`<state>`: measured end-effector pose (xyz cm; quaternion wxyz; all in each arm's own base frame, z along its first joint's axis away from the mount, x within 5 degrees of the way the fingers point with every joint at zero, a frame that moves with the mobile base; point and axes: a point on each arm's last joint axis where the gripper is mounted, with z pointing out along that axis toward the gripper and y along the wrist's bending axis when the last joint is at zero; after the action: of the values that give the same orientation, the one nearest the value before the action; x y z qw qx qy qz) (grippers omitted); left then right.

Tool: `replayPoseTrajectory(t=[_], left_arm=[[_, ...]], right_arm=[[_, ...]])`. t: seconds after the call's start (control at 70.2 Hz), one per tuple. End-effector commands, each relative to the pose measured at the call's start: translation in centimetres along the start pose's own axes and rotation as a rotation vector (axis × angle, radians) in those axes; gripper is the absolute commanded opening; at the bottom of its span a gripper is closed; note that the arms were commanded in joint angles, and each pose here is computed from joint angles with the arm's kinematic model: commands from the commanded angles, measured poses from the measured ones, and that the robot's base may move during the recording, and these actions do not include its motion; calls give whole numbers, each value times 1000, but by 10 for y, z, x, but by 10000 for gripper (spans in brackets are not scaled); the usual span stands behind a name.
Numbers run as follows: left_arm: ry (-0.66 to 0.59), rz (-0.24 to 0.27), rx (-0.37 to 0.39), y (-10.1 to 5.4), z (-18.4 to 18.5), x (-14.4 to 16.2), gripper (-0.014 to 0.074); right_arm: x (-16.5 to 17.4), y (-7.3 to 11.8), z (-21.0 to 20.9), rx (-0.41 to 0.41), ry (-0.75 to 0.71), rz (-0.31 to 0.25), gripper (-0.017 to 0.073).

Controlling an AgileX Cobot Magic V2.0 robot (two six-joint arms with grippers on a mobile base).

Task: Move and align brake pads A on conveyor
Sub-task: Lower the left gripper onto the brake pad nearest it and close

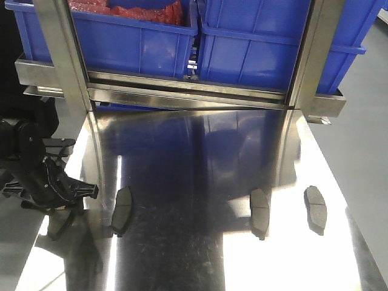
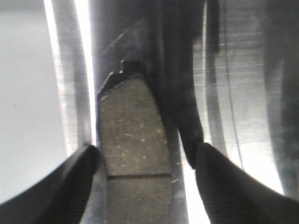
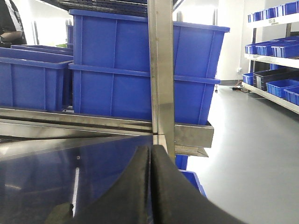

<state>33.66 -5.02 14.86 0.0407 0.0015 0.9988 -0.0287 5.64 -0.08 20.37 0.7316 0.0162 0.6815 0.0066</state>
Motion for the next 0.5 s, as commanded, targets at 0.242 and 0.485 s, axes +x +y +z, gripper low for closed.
replayPoseTrajectory(t=[0.242,0.485], left_arm=[[38,-41,38,-5,14,3,127],[34,-20,39,-5,13,3,-8]], right_arm=[[-5,1,-1,-9,-73,-13,-9],[-5,1,-1,-9,-73,-13,-9]])
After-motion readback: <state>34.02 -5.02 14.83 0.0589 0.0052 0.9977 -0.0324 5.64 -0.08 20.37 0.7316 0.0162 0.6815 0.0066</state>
